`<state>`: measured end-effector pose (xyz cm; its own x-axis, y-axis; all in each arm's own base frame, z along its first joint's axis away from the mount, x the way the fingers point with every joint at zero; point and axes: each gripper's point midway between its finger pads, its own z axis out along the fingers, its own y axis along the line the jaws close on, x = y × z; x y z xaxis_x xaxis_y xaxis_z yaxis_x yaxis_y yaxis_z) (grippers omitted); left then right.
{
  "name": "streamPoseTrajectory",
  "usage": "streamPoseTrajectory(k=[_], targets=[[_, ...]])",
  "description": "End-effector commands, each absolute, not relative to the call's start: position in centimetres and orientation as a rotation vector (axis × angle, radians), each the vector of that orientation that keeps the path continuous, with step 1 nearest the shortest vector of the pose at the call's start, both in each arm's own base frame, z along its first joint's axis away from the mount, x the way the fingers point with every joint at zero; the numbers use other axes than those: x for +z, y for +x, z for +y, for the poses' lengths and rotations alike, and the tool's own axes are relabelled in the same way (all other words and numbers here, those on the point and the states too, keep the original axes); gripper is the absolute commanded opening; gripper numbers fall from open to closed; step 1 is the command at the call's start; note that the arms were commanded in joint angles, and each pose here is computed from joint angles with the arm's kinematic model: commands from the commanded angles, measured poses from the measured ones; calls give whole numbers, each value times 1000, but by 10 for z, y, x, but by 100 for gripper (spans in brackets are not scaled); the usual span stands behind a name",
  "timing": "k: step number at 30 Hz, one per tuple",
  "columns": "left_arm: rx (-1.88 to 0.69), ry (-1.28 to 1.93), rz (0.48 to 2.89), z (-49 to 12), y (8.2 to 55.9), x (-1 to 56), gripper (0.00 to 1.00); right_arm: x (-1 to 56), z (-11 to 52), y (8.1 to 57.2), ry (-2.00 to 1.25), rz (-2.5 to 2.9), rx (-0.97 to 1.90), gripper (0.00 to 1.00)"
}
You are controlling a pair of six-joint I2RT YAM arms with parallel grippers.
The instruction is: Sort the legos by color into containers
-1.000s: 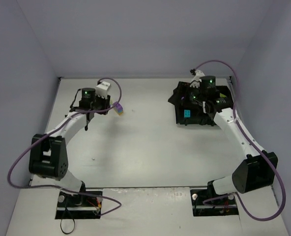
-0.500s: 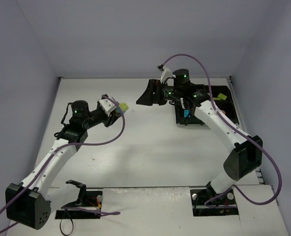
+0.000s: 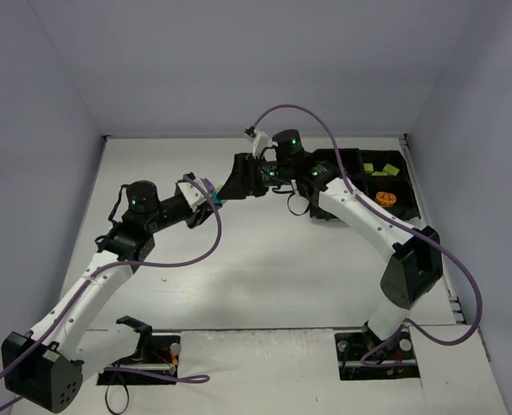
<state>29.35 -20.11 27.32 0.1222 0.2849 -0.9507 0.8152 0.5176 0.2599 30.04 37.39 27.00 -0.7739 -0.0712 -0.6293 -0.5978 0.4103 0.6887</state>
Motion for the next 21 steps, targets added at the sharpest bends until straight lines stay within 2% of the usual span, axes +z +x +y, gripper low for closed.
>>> streamPoseTrajectory(k=[1,4,5,7,13,21], targets=[[-483,1030,1331,-206,291,303,8,315,384,303,-615,1984,1396,61],[-478,1031,1338,-205,292,301,8,314,382,304,-604,1988,1383,40],[-477,1035,1342,-206,292,299,8,312,382,304,-602,1990,1376,26],[-472,1032,1366,-204,294,292,8,314,378,306,-595,1981,1355,14],[-492,1018,1450,-202,297,263,3,319,358,313,-560,1972,1337,4],[-555,1010,1546,-204,300,232,1,320,297,343,-431,1973,1261,4]])
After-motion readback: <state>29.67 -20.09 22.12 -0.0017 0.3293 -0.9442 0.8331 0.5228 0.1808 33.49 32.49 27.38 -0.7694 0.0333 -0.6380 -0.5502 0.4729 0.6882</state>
